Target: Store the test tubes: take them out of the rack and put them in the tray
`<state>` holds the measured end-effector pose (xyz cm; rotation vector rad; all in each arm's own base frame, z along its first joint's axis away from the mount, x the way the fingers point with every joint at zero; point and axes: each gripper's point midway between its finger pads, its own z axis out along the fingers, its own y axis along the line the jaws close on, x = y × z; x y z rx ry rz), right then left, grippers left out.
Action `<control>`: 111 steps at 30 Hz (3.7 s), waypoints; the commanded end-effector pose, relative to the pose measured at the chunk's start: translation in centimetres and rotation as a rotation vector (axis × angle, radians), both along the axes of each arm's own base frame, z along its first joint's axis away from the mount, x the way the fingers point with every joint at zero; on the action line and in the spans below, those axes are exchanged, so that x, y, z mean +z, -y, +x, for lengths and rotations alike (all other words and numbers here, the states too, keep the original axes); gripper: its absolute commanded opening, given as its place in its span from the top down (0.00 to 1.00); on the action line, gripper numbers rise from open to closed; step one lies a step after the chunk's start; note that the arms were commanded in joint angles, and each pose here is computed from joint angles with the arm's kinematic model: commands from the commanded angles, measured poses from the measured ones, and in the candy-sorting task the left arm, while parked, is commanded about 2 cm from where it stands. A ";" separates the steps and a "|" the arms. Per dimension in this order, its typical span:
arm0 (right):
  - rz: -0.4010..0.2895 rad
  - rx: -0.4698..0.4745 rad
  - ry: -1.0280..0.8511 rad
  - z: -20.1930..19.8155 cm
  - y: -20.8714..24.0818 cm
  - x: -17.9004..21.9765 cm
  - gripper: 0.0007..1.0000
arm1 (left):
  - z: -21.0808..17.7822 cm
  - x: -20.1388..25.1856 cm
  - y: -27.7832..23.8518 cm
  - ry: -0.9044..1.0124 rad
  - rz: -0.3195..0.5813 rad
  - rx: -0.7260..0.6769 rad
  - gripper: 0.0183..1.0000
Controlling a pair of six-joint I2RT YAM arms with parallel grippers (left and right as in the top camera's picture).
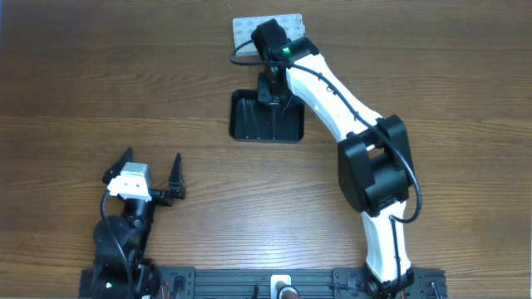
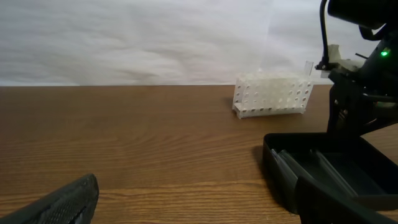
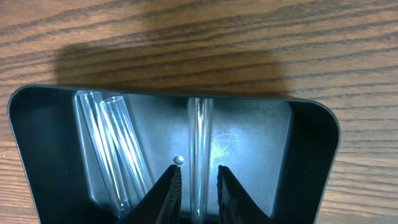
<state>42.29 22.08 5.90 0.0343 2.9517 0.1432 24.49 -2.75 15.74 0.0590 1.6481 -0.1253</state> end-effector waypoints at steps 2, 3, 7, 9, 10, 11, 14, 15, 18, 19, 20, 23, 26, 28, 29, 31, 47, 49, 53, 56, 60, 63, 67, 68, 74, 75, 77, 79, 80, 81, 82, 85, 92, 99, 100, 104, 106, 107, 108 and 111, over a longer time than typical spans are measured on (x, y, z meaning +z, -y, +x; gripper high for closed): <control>-0.030 -0.020 -0.021 0.2 0.4 -2.0 0.78 | 0.0 -0.2 0.0 -0.001 0.011 -0.006 0.00; -0.030 -0.020 -0.019 0.3 0.4 -2.0 0.77 | 0.0 -0.2 0.0 -0.001 0.011 -0.006 0.00; -0.023 -0.011 0.000 0.7 0.3 -1.8 0.68 | 0.0 -0.2 0.0 -0.001 0.011 -0.006 0.00; -0.023 0.025 0.015 0.8 0.4 -1.0 0.59 | 0.0 -0.2 0.0 -0.001 0.011 -0.006 0.00; -0.020 0.036 0.027 0.9 0.4 -0.4 0.52 | 0.0 -0.2 0.0 -0.001 0.011 -0.006 0.00; -0.013 0.048 0.048 1.0 0.3 0.6 0.49 | 0.0 -0.2 0.0 -0.001 0.011 -0.006 0.00; 0.013 0.109 0.148 1.3 0.2 5.2 0.38 | 0.0 -0.2 0.0 -0.001 0.011 -0.006 0.00; 0.015 0.121 0.193 1.5 0.3 7.0 0.37 | 0.0 -0.2 0.0 -0.001 0.011 -0.006 0.00; -0.014 0.107 0.310 2.1 1.7 11.1 0.30 | 0.0 -0.2 0.0 -0.001 0.011 -0.006 0.00; -0.027 0.109 0.354 2.4 2.2 12.5 0.27 | 0.0 -0.2 0.0 -0.001 0.011 -0.006 0.00; -0.039 0.119 0.395 2.8 2.5 13.7 0.25 | 0.0 -0.2 0.0 -0.001 0.011 -0.006 0.00; -0.073 0.140 0.510 4.2 3.5 16.5 0.16 | 0.0 -0.2 0.0 -0.001 0.011 -0.006 0.00; -0.105 0.127 0.583 6.3 4.7 17.3 0.11 | 0.0 -0.2 0.0 -0.001 0.011 -0.006 0.00; -0.118 0.120 0.620 8.0 5.4 17.1 0.09 | 0.0 -0.2 0.0 -0.001 0.011 -0.006 0.00; -0.121 0.116 0.632 8.7 5.7 16.8 0.09 | 0.0 -0.2 0.0 -0.001 0.011 -0.006 0.00; -0.129 0.106 0.654 10.6 6.2 15.7 0.08 | 0.0 -0.2 0.0 -0.001 0.011 -0.006 0.00; -0.147 0.097 0.726 18.2 6.2 6.0 0.09 | 0.0 -0.2 0.0 -0.001 0.011 -0.006 0.00; -0.146 0.097 0.729 18.4 6.1 5.6 0.12 | 0.0 -0.2 0.0 -0.001 0.011 -0.006 0.00; -0.149 0.096 0.722 18.5 6.2 5.2 0.23 | 0.0 -0.2 0.0 -0.001 0.011 -0.006 0.00; -0.149 0.095 0.722 18.5 6.3 5.2 0.36 | 0.0 -0.2 0.0 -0.001 0.011 -0.006 0.00; -0.149 0.096 0.718 18.4 6.3 5.0 0.40 | 0.0 -0.2 0.0 -0.001 0.011 -0.006 0.00; -0.149 0.097 0.717 18.5 6.2 4.9 0.41 | 0.0 -0.2 0.0 -0.001 0.011 -0.006 0.00; -0.146 0.098 0.716 18.6 6.1 4.5 0.42 | 0.0 -0.2 0.0 -0.001 0.011 -0.006 0.00; -0.145 0.098 0.718 18.6 6.1 4.3 0.43 | 0.0 -0.2 0.0 -0.001 0.011 -0.006 0.00; -0.142 0.099 0.729 18.9 5.9 4.2 0.53 | 0.0 -0.2 0.0 -0.001 0.011 -0.006 0.00; -0.141 0.098 0.733 18.9 5.8 4.3 0.55 | 0.0 -0.2 0.0 -0.001 0.011 -0.006 0.00; -0.139 0.097 0.735 19.0 5.8 4.3 0.62 | 0.0 -0.2 0.0 -0.001 0.011 -0.006 0.00; -0.137 0.094 0.735 19.0 5.8 4.4 0.70 | 0.0 -0.2 0.0 -0.001 0.011 -0.006 0.00; -0.137 0.094 0.736 19.0 5.8 4.4 0.73 | 0.0 -0.2 0.0 -0.001 0.011 -0.006 0.00; -0.136 0.094 0.736 19.0 5.8 4.4 0.75 | 0.0 -0.2 0.0 -0.001 0.011 -0.006 0.00; -0.137 0.094 0.737 19.0 5.8 4.4 0.77 | 0.0 -0.2 0.0 -0.001 0.011 -0.006 0.00; -0.120 0.102 0.743 19.0 5.4 4.5 0.81 | 0.0 -0.2 0.0 -0.001 0.011 -0.006 0.00; -0.104 0.081 0.747 19.1 5.4 4.6 0.87 | 0.0 -0.2 0.0 -0.001 0.011 -0.006 0.00; -0.096 0.074 0.777 19.2 5.3 6.2 0.89 | 0.0 -0.2 0.0 -0.001 0.011 -0.006 0.00; -0.090 0.071 0.797 19.2 5.3 7.6 0.89 | 0.0 -0.2 0.0 -0.001 0.011 -0.006 0.00; -0.063 0.050 0.865 18.8 5.4 12.2 0.89 | 0.0 -0.2 0.0 -0.002 0.011 -0.006 0.00; -0.047 0.042 0.921 18.3 5.4 15.8 0.89 | 0.0 -0.2 0.0 -0.001 0.011 -0.006 0.00; -0.042 0.036 0.950 17.9 5.5 17.6 0.89 | 0.0 -0.2 0.0 -0.001 0.011 -0.006 0.00; -0.037 0.028 0.984 17.5 5.7 19.7 0.89 | 0.0 -0.2 0.0 -0.001 0.011 -0.006 0.00; -0.021 0.006 1.072 15.9 6.1 25.2 0.89 | 0.0 -0.2 0.0 -0.001 0.011 -0.006 0.00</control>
